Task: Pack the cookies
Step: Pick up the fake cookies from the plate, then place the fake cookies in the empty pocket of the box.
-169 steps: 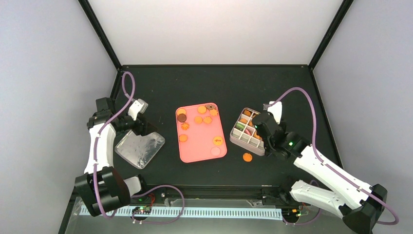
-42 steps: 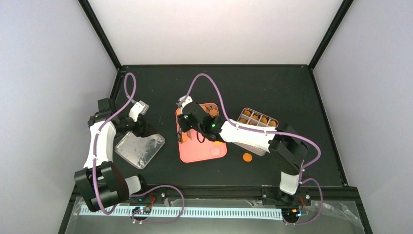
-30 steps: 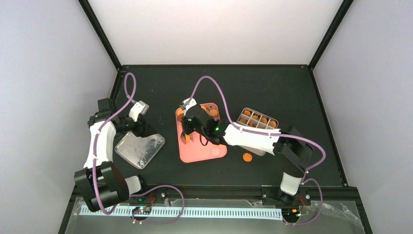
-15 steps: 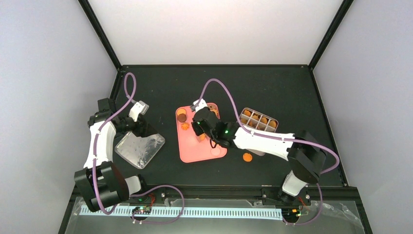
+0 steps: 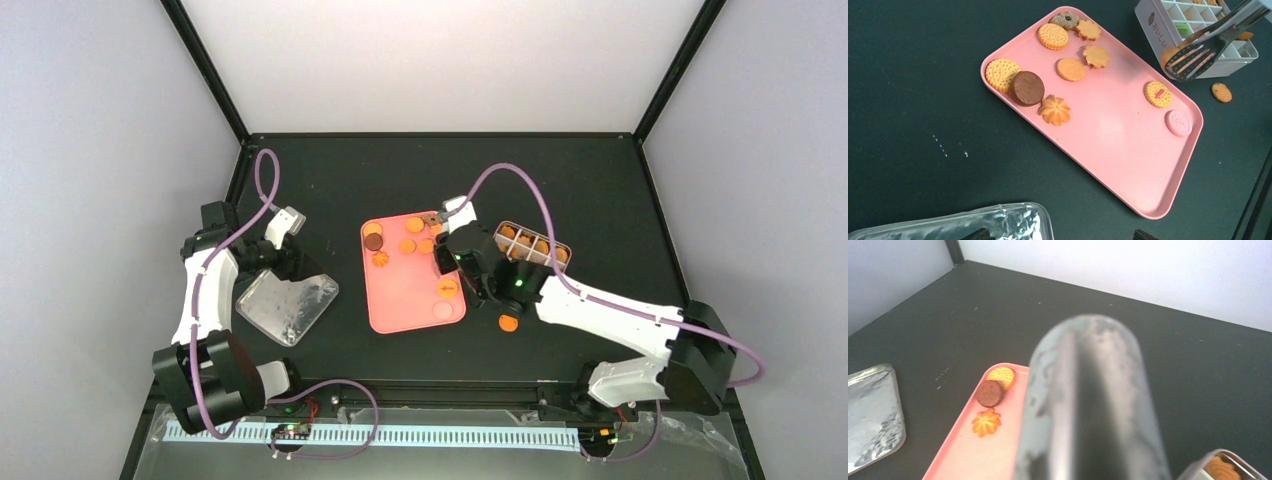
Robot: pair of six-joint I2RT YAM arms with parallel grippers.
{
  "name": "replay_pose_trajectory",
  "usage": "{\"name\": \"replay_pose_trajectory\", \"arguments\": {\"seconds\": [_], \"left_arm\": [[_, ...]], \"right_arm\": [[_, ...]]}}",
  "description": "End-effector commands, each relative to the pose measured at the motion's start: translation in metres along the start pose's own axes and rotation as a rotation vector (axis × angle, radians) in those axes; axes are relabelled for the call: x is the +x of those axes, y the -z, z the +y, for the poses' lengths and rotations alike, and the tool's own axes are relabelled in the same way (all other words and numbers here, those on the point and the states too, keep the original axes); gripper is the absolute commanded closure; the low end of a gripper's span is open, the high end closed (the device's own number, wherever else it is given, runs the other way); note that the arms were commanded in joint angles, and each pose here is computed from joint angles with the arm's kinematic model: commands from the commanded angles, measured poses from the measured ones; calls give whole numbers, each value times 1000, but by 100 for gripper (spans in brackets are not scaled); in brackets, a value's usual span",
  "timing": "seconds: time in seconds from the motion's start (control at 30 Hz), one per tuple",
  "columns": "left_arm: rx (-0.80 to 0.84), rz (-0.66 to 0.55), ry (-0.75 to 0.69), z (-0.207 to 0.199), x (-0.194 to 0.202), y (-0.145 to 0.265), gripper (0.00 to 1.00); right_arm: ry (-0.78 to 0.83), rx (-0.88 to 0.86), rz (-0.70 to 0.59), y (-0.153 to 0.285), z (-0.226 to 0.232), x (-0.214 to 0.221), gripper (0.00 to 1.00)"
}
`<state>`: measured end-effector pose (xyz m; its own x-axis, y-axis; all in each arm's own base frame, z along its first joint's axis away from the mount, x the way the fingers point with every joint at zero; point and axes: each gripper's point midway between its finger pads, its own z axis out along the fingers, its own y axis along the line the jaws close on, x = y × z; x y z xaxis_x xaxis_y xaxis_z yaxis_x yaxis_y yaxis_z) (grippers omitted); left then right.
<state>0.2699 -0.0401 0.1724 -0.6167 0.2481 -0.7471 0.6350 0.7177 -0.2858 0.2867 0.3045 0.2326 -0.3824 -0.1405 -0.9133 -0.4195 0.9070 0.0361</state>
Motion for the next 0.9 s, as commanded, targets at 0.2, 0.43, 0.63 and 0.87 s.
{"name": "replay_pose_trajectory", "arguments": {"seconds": [0.2, 0.43, 0.63, 0.87], "left_arm": [[13, -29, 12, 3, -2, -3, 26], [14, -21, 15, 3, 2, -4, 26], [12, -20, 11, 3, 2, -4, 26], [13, -28, 8, 2, -2, -2, 26]], "right_arm": [[-77, 139, -64, 29, -56, -1, 99], [-68, 176, -61, 35, -65, 0, 99], [-88, 163, -64, 48, -70, 1, 99], [-86, 165, -53, 64, -81, 8, 99]]}}
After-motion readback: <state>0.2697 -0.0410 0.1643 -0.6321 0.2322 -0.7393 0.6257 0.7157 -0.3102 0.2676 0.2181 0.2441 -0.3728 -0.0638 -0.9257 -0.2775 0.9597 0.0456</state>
